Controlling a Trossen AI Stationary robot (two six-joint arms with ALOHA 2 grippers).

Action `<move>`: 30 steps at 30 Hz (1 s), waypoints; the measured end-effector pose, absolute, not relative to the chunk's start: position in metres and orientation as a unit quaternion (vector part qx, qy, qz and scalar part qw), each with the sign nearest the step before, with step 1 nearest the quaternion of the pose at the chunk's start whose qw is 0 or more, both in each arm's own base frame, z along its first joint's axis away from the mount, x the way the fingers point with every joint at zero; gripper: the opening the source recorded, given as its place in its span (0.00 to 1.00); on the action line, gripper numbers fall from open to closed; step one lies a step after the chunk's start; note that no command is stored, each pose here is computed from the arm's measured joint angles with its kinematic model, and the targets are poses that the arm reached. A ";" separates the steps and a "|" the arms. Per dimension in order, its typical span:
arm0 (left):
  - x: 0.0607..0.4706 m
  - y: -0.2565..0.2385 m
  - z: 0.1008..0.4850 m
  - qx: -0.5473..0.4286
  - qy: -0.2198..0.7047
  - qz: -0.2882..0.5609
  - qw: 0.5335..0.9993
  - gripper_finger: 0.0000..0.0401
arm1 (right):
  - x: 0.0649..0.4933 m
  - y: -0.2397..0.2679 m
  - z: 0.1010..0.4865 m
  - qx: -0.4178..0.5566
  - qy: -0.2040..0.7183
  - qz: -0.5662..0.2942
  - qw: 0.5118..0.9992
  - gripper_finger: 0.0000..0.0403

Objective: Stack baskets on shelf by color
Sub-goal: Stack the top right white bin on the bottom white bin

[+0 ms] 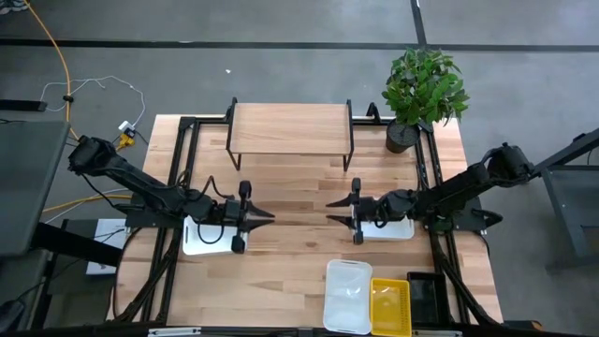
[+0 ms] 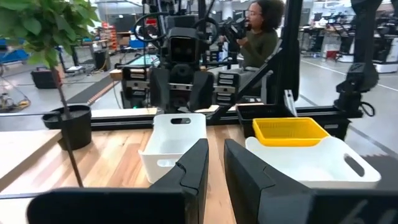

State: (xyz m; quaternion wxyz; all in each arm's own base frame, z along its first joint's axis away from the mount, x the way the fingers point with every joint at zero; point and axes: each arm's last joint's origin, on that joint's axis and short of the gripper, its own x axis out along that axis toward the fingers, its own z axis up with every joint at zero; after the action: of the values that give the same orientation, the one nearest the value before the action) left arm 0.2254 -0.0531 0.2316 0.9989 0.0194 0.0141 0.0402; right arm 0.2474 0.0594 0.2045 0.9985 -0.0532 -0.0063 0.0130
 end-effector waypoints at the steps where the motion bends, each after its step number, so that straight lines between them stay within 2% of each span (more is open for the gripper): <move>1: 0.225 -0.053 0.232 0.019 0.014 0.043 0.999 0.10 | 0.247 0.060 0.204 -0.055 -0.005 0.015 0.998 0.30; 10: 0.225 -0.052 0.232 0.020 0.015 0.055 0.998 0.10 | 0.247 0.059 0.206 -0.044 -0.011 0.013 0.999 0.27; 20: 0.225 -0.052 0.231 0.020 0.015 0.060 0.998 0.10 | 0.247 0.059 0.206 -0.040 -0.013 0.013 0.999 0.02; 30: 0.225 -0.052 0.231 0.020 0.015 0.060 0.998 0.10 | 0.247 0.059 0.206 -0.037 -0.013 0.015 0.999 0.01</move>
State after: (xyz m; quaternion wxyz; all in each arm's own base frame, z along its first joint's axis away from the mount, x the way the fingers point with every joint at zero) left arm 0.2253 -0.0520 0.2314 0.9979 0.0199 0.0152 0.0604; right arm 0.2474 0.0594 0.2059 0.9991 -0.0371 -0.0129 0.0149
